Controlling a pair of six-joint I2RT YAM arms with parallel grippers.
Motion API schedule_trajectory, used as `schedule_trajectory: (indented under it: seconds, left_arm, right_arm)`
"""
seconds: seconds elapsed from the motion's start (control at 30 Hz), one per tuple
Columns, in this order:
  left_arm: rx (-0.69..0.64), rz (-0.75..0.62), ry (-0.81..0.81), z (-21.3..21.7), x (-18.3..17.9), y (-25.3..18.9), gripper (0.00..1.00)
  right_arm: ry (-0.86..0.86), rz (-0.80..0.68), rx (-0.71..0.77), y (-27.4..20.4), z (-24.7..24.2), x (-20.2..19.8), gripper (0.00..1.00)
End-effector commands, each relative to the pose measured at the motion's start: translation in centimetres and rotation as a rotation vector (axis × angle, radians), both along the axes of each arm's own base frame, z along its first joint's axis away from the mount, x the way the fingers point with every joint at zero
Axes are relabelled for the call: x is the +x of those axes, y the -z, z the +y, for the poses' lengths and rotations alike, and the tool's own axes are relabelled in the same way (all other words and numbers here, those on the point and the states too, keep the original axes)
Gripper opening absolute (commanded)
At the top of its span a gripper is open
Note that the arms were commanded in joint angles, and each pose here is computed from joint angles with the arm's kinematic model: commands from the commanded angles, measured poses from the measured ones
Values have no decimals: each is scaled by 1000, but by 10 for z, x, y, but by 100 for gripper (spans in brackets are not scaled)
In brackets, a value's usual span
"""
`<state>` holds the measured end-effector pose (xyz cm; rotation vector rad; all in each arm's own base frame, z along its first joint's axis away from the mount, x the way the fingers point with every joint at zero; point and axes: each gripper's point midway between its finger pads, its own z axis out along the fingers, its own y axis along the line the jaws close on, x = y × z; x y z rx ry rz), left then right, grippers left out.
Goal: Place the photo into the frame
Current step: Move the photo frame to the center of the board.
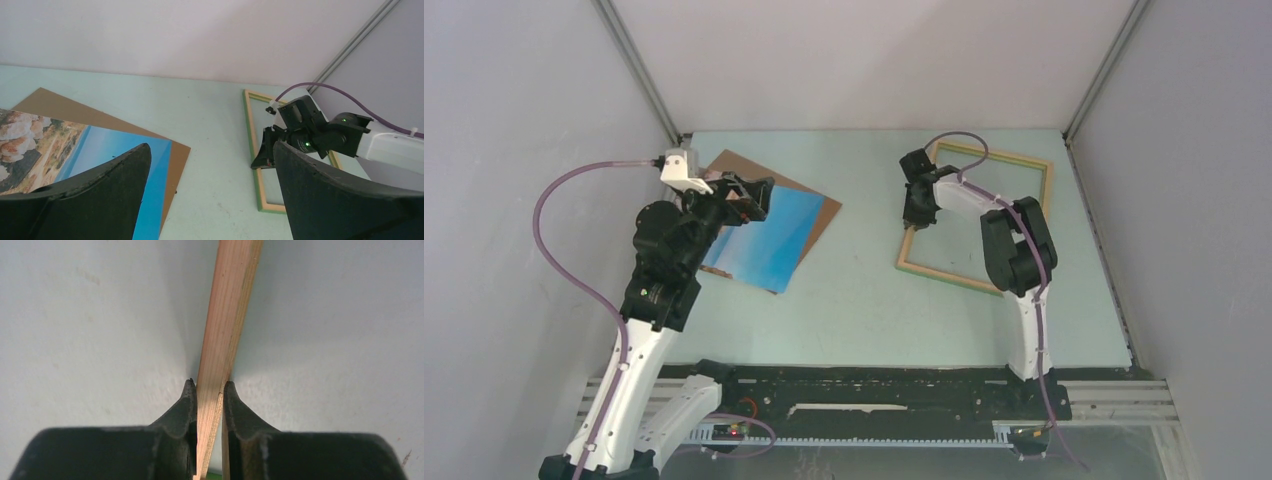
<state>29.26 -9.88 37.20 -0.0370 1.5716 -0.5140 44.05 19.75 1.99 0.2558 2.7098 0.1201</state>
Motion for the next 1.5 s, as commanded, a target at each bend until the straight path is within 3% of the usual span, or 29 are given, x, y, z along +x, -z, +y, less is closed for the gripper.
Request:
schedule_trajectory:
  seconds: [0.0,0.23,0.5,0.83,0.97,1.2,1.33,1.4,1.47]
  left_arm:
    - [-3,-7,-13,1,3,5,99]
    - [7,12,-25,2,8,11,99]
    - [20,52,-31,0,16,23,99]
    - [54,156,-59,0,36,56,100]
    - [6,220,-125,6,43,73,100]
    - [-170,357,-105,-5,28,113,100]
    - [-187,413,-139,3,11,127,100]
    - [-220,457,-130,4,3,136,100]
    - [-341,478,-77,-1,0,140,100]
  right_arm:
    - [-271,60,111,3,36,-50,5]
    - [-539,81,58,12,68,-127,0]
    - [-608,57,120,2,87,-131,4]
    - [-354,17,176,2,101,-136,3]
    - [-308,-34,169,-1,115,-142,8]
    - [-373,-109,208,-24,128,-146,39]
    - [-432,-168,211,-41,127,-143,63]
    - [-460,-220,225,-59,125,-136,67]
    - [-469,-280,239,-75,123,-125,69]
